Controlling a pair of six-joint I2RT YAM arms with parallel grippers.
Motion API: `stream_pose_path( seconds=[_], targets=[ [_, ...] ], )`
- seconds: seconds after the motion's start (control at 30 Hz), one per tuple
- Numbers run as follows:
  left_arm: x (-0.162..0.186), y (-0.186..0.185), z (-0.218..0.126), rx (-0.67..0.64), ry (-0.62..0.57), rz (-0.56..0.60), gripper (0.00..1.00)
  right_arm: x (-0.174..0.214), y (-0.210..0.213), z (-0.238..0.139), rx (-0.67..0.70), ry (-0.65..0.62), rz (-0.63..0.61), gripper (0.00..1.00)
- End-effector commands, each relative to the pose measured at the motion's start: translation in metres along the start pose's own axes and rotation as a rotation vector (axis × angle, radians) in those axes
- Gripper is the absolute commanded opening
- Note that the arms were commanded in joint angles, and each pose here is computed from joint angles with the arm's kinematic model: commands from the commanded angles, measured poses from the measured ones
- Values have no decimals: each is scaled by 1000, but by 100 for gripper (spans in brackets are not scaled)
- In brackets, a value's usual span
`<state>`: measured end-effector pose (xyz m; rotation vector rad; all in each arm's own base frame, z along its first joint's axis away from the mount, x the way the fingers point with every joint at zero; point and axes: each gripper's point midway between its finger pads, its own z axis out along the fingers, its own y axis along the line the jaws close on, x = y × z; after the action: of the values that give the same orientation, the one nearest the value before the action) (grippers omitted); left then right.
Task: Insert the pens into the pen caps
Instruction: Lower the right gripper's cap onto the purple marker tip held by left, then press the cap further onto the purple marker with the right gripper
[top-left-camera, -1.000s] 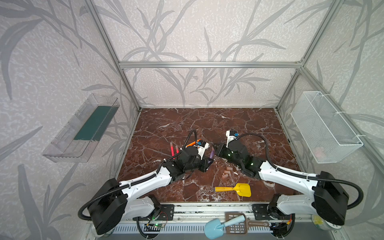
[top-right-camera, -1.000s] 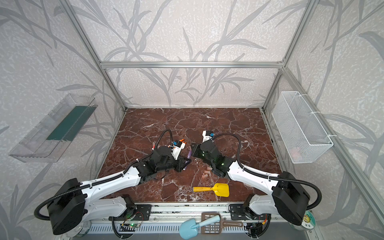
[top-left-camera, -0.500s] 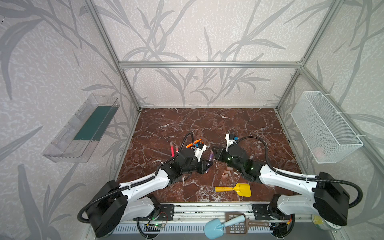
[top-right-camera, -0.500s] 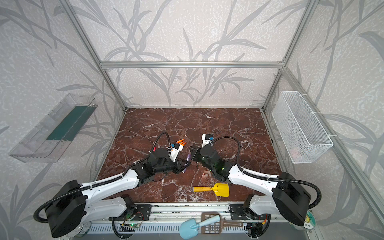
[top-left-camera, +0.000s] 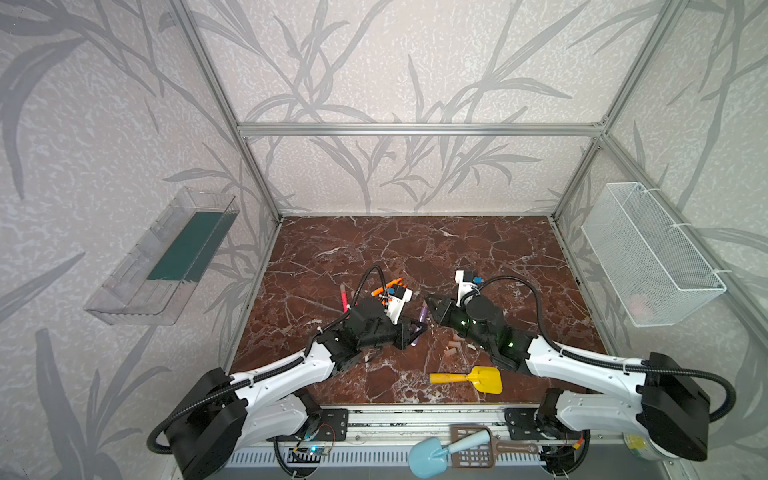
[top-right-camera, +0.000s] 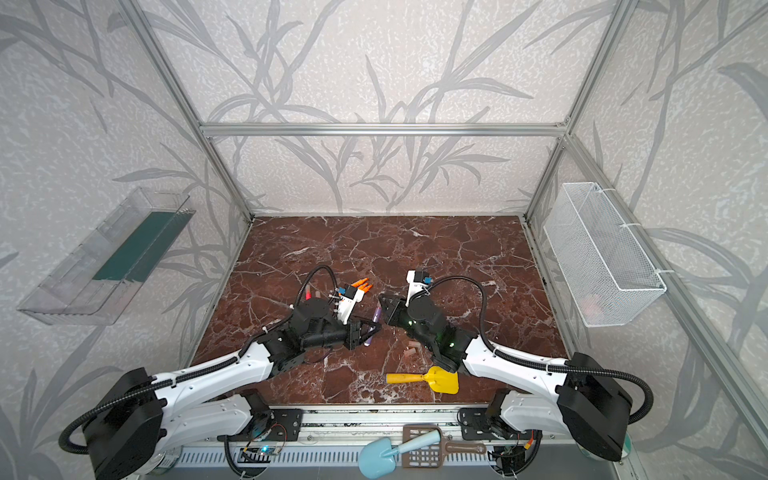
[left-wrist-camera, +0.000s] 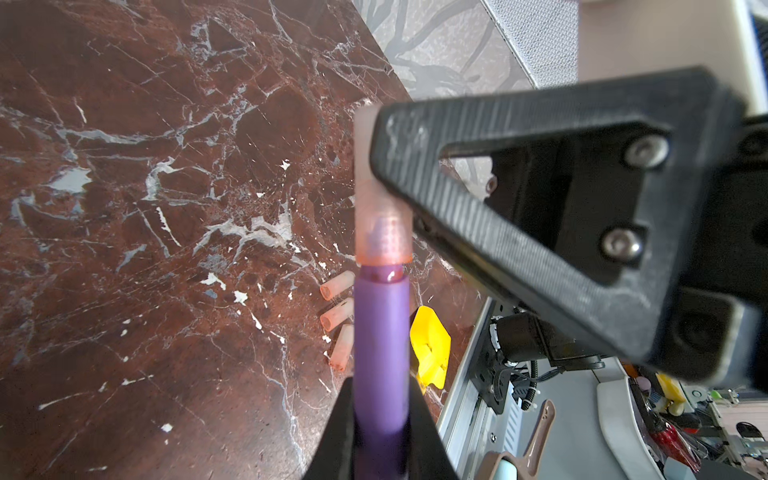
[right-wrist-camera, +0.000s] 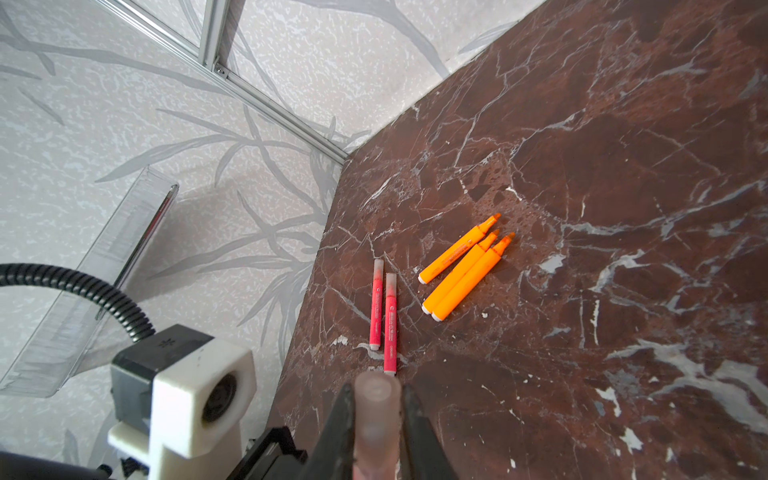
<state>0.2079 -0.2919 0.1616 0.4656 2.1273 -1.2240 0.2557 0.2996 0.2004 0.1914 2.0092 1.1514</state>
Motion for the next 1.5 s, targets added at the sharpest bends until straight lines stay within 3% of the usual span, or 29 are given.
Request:
stream_pose_path(
  seconds=[0.0,0.63,1.03,1.23,1.47],
  targets=[
    [-30,-22,-9,72,-117,65,0,14,-13,-4,34,42,-15,23],
    [-30,-16,-10,39,-124,72,0,5,-7,-19,6,17,-28,32],
    [-30,-15,-10,25,-118,82,0,-32,39,-50,-108,-77,-95,58],
    [-30,-16,-9,31,-112,85,0,-53,44,-56,-88,-154,-106,69],
    [-29,-17,-8,33,-104,91,0,-67,45,-37,-29,-167,-145,73]
  ],
)
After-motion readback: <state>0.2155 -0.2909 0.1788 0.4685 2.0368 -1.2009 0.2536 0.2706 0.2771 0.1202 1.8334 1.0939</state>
